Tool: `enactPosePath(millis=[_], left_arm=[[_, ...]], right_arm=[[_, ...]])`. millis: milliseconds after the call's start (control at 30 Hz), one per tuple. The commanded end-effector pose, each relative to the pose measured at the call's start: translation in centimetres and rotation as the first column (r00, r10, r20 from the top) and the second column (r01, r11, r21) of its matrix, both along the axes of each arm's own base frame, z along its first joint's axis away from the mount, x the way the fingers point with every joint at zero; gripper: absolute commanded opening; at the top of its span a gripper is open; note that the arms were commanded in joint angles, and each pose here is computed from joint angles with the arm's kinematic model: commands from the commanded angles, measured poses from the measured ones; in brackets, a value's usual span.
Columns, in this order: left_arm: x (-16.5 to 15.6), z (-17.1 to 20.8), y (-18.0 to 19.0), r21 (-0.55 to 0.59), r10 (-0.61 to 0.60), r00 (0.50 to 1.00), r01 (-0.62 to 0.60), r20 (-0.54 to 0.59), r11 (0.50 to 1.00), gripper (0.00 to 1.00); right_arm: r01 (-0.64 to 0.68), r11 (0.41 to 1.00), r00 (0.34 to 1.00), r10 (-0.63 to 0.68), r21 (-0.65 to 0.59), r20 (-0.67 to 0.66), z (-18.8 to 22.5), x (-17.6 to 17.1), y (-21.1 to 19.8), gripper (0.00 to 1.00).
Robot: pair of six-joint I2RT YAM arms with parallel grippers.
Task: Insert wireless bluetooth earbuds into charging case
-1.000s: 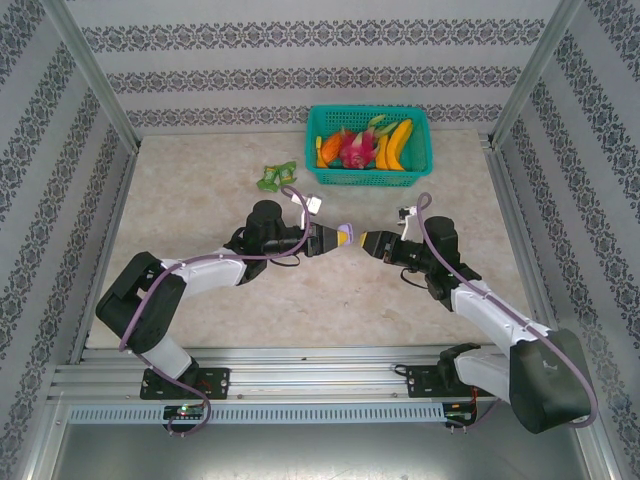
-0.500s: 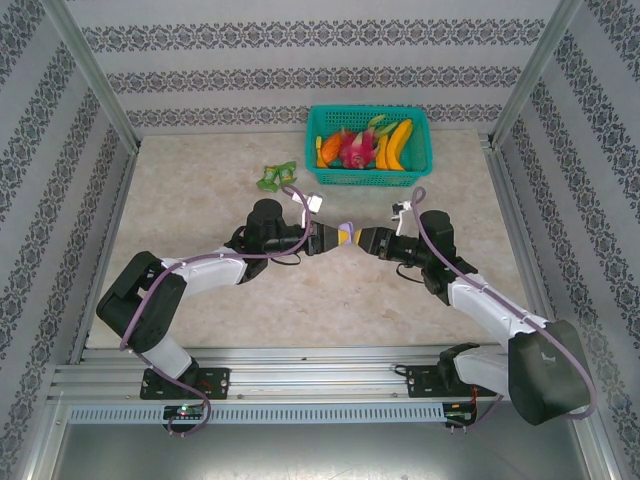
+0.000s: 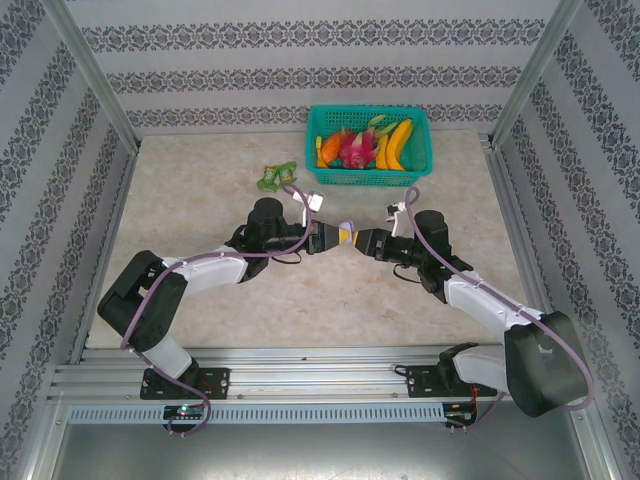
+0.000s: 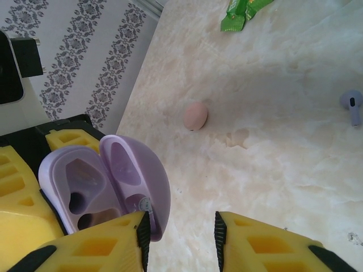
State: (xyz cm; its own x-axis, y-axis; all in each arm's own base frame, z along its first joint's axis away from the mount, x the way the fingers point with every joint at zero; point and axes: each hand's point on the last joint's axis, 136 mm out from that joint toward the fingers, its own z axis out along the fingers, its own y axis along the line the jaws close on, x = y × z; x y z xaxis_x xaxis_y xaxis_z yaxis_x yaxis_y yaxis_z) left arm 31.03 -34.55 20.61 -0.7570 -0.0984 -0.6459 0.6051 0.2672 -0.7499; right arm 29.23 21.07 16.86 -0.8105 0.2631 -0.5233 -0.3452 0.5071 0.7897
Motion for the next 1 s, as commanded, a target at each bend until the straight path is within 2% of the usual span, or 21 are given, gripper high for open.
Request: enactPosePath(millis=[0, 500, 833, 967], left_arm=[[0.4, 1.8, -0.3, -0.042, -0.024, 0.999, 0.026, 0.046, 0.999, 0.05], [0.1, 1.7, -0.3, -0.046, -0.036, 0.999, 0.038, 0.04, 0.998, 0.07], [0.1, 1.7, -0.4, -0.048, -0.04, 0.999, 0.041, 0.034, 0.998, 0.2], [0.2, 1.7, -0.3, -0.046, -0.033, 0.999, 0.035, 0.032, 0.998, 0.3]], right_arm=[[-0.028, 1.0, 0.998, 0.027, 0.008, 0.062, 1.7, 0.5, 0.8, 0.36], [-0.032, 0.999, 0.997, 0.03, 0.015, 0.069, 2.4, 1.7, 1.2, 0.27], [-0.04, 0.999, 0.996, 0.039, 0.011, 0.075, 2.5, 1.5, 1.2, 0.12], [-0.042, 0.999, 0.996, 0.041, 0.009, 0.085, 2.9, 1.4, 1.2, 0.08]])
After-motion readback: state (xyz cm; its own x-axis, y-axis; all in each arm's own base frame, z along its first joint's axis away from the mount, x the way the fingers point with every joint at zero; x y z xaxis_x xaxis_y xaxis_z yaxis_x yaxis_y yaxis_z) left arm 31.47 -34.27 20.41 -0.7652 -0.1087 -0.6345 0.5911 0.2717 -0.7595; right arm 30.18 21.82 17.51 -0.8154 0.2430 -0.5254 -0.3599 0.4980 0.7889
